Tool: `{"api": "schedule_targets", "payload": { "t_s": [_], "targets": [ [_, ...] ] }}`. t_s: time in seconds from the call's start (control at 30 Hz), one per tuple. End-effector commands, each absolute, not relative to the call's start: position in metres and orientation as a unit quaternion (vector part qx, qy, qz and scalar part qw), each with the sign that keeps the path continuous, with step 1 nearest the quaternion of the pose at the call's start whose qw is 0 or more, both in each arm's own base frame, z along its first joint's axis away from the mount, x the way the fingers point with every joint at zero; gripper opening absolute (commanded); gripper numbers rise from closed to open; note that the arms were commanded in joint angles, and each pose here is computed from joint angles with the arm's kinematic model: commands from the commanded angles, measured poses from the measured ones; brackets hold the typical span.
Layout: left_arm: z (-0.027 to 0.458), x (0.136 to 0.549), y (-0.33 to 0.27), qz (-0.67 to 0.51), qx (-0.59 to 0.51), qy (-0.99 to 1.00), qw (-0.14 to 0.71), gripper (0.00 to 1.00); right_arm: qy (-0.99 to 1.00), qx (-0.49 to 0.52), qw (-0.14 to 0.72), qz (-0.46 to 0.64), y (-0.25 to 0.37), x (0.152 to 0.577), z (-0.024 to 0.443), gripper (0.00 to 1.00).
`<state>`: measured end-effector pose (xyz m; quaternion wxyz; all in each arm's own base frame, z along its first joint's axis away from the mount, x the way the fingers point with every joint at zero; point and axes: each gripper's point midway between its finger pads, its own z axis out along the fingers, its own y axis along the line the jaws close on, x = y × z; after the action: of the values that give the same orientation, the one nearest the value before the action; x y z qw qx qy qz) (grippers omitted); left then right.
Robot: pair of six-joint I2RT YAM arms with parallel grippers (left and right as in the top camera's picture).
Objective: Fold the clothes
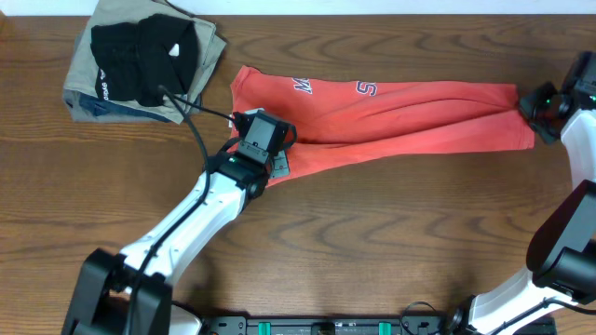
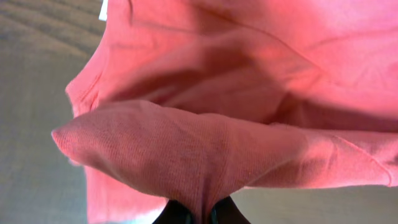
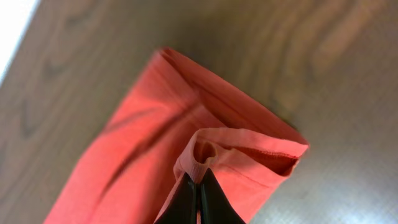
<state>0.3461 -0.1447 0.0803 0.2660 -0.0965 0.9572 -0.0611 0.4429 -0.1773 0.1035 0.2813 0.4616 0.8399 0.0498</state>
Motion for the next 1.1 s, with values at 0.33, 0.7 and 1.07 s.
{"api": "schedule_targets", "payload": {
  "t_s": [0.33, 0.7, 1.07],
  "targets": [
    [0.077, 0.396, -0.145, -0.074, -0.110, 0.935, 0.330, 0.06, 0.824, 0.456, 0.336, 0.019, -0.187, 0.469, 0.113, 0.01],
    [0.068, 0.424, -0.146, -0.068, -0.125, 0.917, 0.372, 0.06, 0.831, 0.436, 0.344, 0.026, -0.173, 0.495, 0.083, 0.02],
    [0.060, 0.440, -0.136, -0.043, -0.143, 0.904, 0.402, 0.06, 0.827, 0.433, 0.358, -0.002, -0.184, 0.497, 0.084, 0.01]
  ]
}}
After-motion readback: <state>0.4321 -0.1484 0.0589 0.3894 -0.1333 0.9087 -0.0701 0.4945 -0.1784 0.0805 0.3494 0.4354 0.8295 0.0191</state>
